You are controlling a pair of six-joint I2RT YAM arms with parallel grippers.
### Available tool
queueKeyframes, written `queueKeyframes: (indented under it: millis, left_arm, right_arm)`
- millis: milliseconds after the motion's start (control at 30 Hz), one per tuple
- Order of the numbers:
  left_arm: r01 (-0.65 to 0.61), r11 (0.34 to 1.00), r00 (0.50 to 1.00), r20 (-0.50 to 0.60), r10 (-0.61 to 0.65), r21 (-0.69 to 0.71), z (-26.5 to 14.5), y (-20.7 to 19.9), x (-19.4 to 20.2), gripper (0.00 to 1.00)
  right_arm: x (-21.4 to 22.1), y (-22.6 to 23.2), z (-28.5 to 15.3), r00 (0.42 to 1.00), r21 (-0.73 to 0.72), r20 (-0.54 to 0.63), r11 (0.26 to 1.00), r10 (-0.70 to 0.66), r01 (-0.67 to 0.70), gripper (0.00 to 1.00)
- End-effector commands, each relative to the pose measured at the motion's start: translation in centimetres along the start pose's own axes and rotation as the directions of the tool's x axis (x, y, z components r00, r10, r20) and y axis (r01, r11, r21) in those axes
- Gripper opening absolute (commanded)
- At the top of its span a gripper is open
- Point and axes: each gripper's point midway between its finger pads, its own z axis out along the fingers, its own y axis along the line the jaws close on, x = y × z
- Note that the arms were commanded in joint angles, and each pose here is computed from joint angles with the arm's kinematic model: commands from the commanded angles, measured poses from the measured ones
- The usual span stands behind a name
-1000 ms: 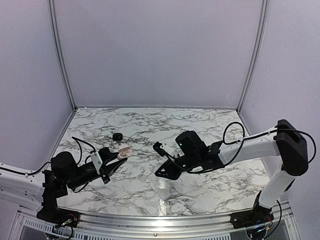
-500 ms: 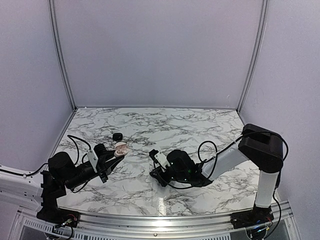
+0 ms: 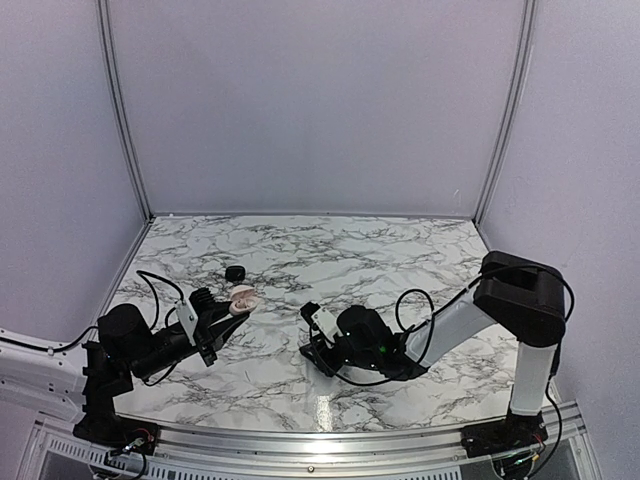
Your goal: Insert the wireless bluetooth earbuds into the charging case
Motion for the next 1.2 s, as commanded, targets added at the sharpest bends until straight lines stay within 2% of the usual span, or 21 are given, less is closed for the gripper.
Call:
queueKeyframes:
  millis: [0,233,433,700,933,1067,1167]
  left_arm:
    - [0.002,1.000,0.999,0.035,-0.001,-0.021,0.1,0.5,-0.9,0.00]
    - [-0.002,1.000,1.000,0.024,0.003,-0.013,0.2,0.3,-0.5,0.00]
    - [-0.001,1.000,1.000,0.027,0.002,-0.020,0.0,0.5,-0.6,0.00]
    - [-0.002,1.000,1.000,0.028,0.003,-0.031,-0.3,0.7,-0.5,0.00]
    - [-0.003,1.000,1.000,0.020,0.004,-0.025,0.0,0.5,-0.4,0.00]
    - [0.020,0.999,0.999,0.033,-0.019,-0.035,-0.3,1.0,-0.6,0.00]
    - [0.056,0.998,0.997,0.052,-0.055,-0.037,-0.6,1.4,-1.0,0.00]
  right_arm:
    - [0.8,0.9,-1.2,0.996,-0.053,-0.040,0.996,-0.079,0.077,0.38]
    - [2.9,3.1,-1.1,0.983,-0.208,-0.087,0.968,-0.161,0.140,0.34]
    - [2.3,4.4,0.1,0.978,-0.273,-0.075,0.947,-0.195,0.168,0.32]
    - [1.2,2.3,-2.0,0.978,-0.171,-0.058,0.967,-0.199,0.187,0.31]
    - [-0.7,-0.5,-3.2,0.949,0.001,-0.099,0.953,-0.300,0.302,0.31]
    - [-2.2,-0.3,-3.6,0.913,-0.005,-0.127,0.921,-0.387,0.390,0.35]
    - [-2.3,0.5,-2.8,0.874,-0.098,-0.187,0.893,-0.449,0.438,0.36]
